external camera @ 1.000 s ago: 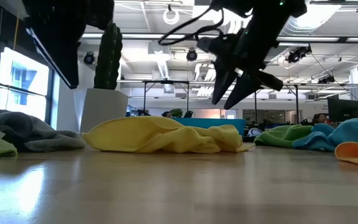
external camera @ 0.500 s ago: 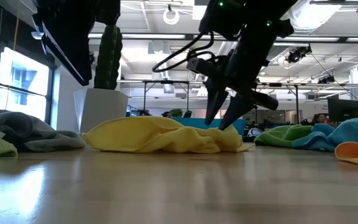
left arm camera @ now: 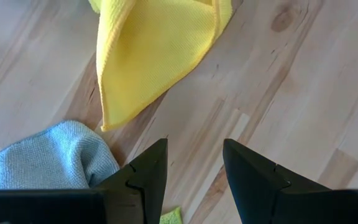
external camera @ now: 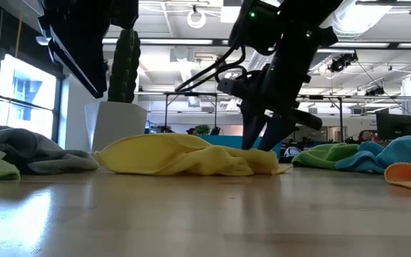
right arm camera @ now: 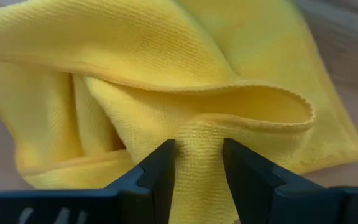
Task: Fold microfiber towels
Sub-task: Fold the yellow microfiber towel
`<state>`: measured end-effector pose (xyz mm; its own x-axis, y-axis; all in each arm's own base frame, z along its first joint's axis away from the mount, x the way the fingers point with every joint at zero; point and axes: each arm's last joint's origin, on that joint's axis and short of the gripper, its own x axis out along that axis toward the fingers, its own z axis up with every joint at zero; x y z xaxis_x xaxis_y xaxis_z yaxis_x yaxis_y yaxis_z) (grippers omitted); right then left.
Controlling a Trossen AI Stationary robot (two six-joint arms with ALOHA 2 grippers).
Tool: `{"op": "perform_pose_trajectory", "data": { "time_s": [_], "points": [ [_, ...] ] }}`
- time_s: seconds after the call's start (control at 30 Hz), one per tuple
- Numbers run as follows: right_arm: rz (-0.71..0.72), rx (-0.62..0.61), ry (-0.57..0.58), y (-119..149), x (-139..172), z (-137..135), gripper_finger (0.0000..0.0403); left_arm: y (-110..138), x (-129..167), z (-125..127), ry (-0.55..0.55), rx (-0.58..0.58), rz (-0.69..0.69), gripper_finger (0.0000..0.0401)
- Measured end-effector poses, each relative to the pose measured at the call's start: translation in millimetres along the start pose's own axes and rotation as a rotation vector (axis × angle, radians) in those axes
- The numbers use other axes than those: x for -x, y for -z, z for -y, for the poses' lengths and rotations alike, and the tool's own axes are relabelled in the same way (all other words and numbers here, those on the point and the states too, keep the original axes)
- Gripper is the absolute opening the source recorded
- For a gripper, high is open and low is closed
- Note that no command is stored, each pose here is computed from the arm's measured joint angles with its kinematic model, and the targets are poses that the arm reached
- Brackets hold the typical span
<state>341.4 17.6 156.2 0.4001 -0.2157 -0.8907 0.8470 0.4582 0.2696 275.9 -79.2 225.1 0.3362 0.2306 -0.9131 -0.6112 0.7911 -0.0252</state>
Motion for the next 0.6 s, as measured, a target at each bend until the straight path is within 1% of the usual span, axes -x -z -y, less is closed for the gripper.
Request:
{"op": "perform_pose_trajectory", "data": {
  "time_s": [0.13, 0.37, 0.6],
  "points": [
    [0.003, 0.010, 0.010, 0.1, 0.0, 0.8, 0.0092, 0.0, 0.0, 0.0, 0.000, 0.000, 0.000, 0.0147],
    [-0.020, 0.067, -0.002, 0.9, 0.0, 0.4, 0.0009, -0.7, 0.0, -0.5, -0.019, 0.000, 0.025, 0.0147],
    [-0.066, 0.132, -0.042, 1.8, 6.1, -3.4, 0.0001, -2.4, 0.2, -1.8, -0.062, 0.000, 0.083, 0.0147]
  ]
}}
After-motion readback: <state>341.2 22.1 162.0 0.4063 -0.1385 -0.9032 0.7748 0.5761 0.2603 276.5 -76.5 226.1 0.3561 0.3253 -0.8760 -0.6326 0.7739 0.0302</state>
